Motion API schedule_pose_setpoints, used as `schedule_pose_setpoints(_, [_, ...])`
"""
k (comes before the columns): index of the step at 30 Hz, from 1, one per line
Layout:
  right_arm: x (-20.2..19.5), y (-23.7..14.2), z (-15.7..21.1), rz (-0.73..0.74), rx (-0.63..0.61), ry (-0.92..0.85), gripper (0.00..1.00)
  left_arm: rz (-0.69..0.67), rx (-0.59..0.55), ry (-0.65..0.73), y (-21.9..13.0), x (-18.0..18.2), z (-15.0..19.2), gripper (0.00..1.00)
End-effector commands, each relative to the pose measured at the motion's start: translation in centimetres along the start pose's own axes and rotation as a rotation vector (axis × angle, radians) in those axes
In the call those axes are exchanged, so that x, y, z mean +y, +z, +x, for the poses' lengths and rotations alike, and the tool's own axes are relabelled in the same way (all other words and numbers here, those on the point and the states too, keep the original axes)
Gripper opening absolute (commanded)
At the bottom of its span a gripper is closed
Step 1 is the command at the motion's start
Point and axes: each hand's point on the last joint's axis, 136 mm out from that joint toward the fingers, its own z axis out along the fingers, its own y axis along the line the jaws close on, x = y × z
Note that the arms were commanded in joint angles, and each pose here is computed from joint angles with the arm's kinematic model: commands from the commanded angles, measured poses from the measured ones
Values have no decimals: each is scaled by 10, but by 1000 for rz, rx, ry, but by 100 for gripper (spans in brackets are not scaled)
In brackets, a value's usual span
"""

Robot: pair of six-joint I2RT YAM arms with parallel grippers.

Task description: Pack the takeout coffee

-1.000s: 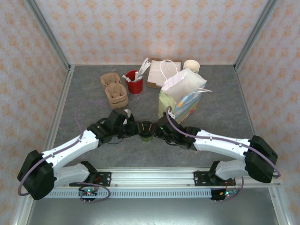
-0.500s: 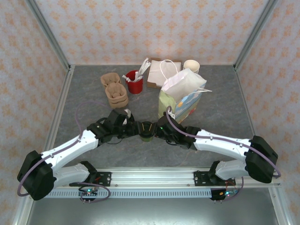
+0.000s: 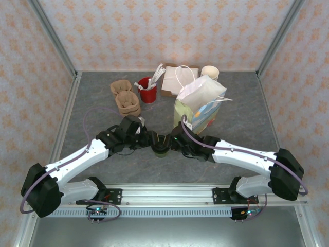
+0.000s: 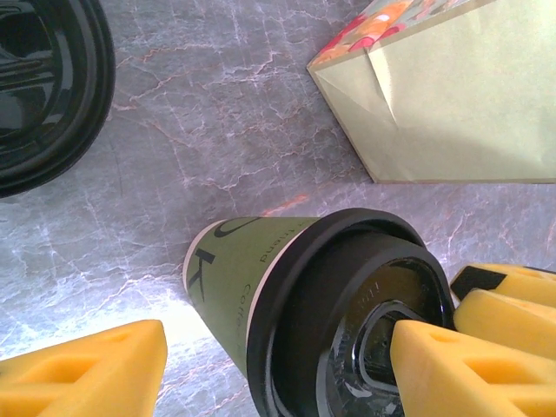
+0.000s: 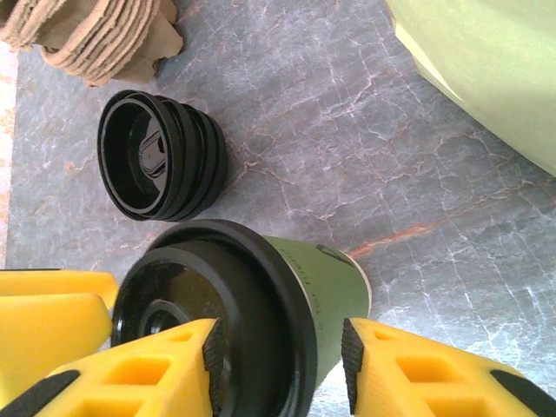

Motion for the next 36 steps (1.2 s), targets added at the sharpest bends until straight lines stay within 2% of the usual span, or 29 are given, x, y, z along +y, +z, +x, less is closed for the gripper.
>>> schedule_pose_setpoints(1, [8, -3, -8, 3, -18, -18, 43, -25, -22, 20, -7, -2, -9, 70])
schedule_pose_setpoints(7, [25, -10, -16, -35, -14, -30, 44, -69, -83, 50, -25, -6, -26, 74])
schedule_pose_setpoints(12, [50, -30, -28, -98, -22, -60, 44, -113, -205, 29, -60, -3, -61, 76])
schedule_pose_setpoints(17, [78, -59, -42, -181, -42, -98, 44, -179, -360, -65, -99, 19, -108, 77])
schedule_pose_setpoints(24, [108, -106, -63, -290, -90, -152, 43, -213, -511, -199, -123, 56, -168, 81])
schedule_pose_setpoints(30, [114, -152, -85, -349, -188, -189, 43, -217, -526, -280, -120, 82, -198, 81])
schedule_pose_setpoints(36, [90, -169, -105, -339, -226, -129, 43, -158, -452, -359, -91, 99, -212, 76])
